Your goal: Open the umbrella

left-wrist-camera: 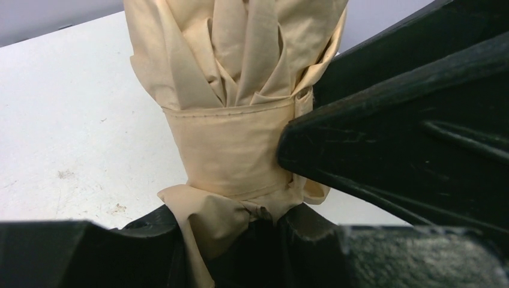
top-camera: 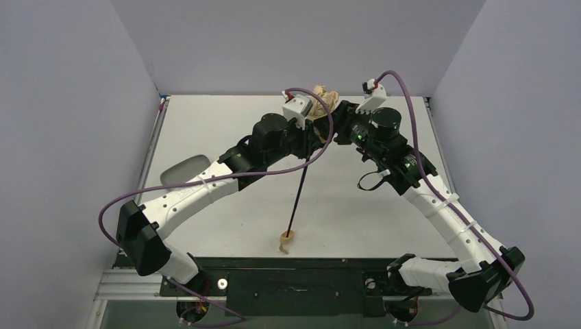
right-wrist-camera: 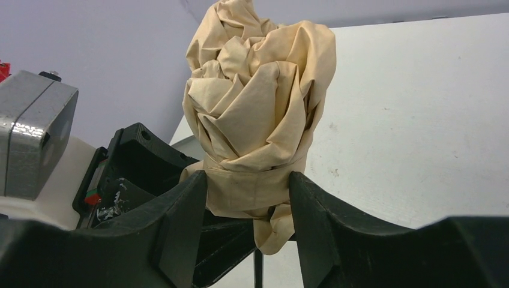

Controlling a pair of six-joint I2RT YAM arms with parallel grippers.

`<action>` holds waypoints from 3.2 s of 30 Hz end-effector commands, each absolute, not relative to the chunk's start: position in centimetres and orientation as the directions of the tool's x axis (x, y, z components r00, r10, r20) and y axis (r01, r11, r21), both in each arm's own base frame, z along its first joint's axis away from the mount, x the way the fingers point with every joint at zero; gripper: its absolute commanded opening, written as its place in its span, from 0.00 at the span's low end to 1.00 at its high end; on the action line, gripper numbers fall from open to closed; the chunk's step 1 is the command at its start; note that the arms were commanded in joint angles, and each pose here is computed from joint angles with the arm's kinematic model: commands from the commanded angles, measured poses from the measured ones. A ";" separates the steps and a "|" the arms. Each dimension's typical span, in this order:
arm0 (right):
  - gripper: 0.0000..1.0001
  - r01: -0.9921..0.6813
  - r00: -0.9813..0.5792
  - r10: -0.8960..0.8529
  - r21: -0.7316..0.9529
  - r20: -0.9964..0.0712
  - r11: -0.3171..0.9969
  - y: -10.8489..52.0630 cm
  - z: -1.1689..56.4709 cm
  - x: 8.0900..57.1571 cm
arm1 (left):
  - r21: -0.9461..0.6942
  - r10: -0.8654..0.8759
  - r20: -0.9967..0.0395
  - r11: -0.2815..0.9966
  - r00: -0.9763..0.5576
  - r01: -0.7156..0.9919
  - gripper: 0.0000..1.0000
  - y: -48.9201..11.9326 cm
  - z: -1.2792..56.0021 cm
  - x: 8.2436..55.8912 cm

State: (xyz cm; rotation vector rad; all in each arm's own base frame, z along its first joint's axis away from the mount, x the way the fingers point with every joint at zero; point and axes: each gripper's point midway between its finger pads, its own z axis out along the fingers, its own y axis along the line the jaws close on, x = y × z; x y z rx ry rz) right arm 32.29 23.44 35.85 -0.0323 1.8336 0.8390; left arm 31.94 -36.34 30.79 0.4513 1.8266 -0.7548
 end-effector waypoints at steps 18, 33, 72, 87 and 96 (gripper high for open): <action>0.00 -0.485 -0.420 0.283 0.477 -0.862 0.733 23.0 35.1 31.3 | -0.333 -0.229 -0.943 0.655 -0.242 0.678 0.00 -34.8 38.5 32.2; 0.00 -0.400 -0.401 0.131 0.302 -0.907 0.865 18.9 31.6 31.9 | -0.382 -0.278 -0.923 0.592 -0.266 0.710 0.00 -34.1 39.2 31.6; 0.73 -0.709 -0.428 0.173 0.449 -0.887 0.544 26.3 34.3 27.0 | -0.703 -0.546 -0.666 0.233 -0.508 0.672 0.00 -34.4 45.9 34.4; 0.00 -0.665 -0.505 0.258 0.562 -0.824 0.492 27.4 35.6 28.2 | -0.655 -0.528 -0.716 0.282 -0.457 0.701 0.23 -33.2 46.2 35.4; 0.00 -0.609 -0.553 0.359 0.659 -0.752 0.441 25.1 36.5 29.3 | -0.371 -0.363 -0.914 0.560 -0.183 0.741 0.93 -25.2 44.2 39.3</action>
